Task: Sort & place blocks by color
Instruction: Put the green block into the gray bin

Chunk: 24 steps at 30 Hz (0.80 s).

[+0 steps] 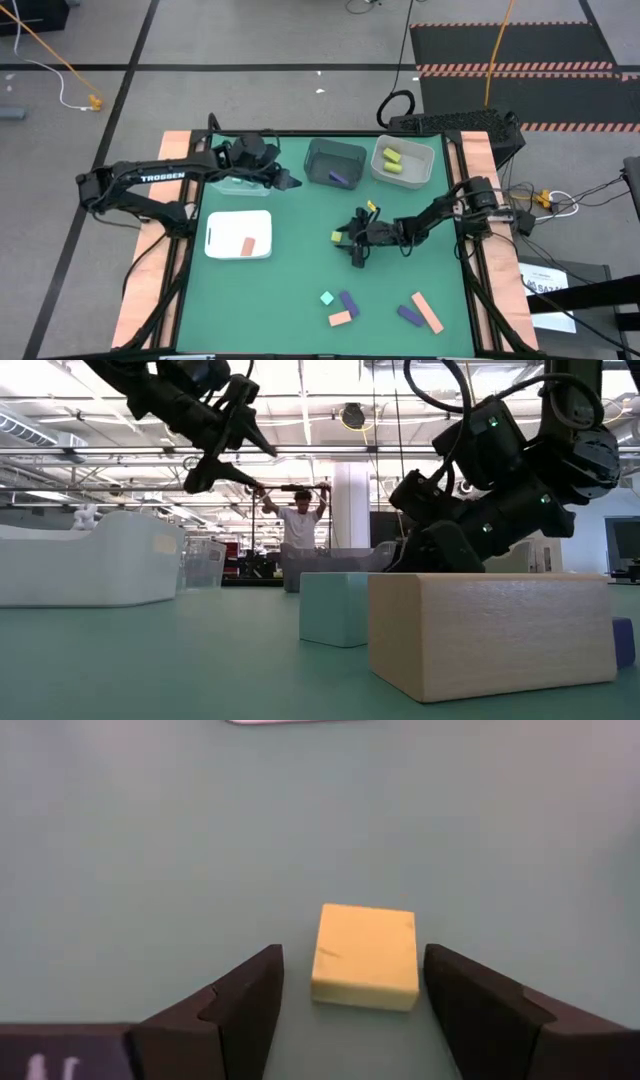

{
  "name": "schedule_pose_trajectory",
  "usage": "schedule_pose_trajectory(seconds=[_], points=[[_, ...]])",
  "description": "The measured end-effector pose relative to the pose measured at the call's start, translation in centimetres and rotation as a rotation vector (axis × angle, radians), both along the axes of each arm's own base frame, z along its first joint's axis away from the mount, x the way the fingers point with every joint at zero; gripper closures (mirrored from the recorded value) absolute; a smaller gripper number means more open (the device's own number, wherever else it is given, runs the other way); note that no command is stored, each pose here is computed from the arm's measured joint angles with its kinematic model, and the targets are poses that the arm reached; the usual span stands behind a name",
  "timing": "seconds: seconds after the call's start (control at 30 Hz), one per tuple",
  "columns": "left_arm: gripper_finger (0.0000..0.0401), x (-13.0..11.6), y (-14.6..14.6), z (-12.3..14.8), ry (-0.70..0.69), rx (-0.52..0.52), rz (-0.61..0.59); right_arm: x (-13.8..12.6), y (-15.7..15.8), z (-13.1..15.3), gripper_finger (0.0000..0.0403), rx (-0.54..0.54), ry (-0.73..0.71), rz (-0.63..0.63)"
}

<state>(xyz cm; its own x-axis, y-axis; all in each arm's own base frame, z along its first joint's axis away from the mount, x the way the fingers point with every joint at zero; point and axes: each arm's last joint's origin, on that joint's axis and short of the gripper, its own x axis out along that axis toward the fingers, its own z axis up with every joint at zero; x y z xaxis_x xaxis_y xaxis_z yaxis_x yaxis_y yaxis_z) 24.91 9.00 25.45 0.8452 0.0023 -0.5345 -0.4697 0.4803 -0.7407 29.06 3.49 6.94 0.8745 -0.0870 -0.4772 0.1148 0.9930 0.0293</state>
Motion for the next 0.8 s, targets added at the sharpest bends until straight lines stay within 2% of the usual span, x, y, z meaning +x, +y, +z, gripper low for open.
schedule_pose_trajectory(seconds=[0.17, 0.4, 0.57, 0.7, 0.8], points=[[0.0158, 0.3, -0.9, 0.0, -0.004, 0.001, -0.036, 0.7, 0.1, -0.3, 0.0186, 0.0, 0.002, -0.006], [0.0158, 0.6, -1.7, 0.1, -0.011, -0.015, -0.054, 1.2, 0.1, -0.7, 0.0285, 0.012, 0.047, -0.023], [0.0158, 0.8, -2.2, 0.2, -0.017, -0.02, -0.056, 1.2, 0.1, 0.2, 0.0285, 0.04, 0.035, -0.027], [0.0158, 0.9, -2.5, 0.1, -0.01, 0.001, -0.038, 0.7, -0.6, 1.8, 0.0285, -0.007, 0.062, -0.049], [0.0158, 1.0, -2.6, 0.1, -0.008, 0.011, -0.029, 0.6, -1.4, 4.0, 0.0285, -0.043, 0.032, -0.052]])
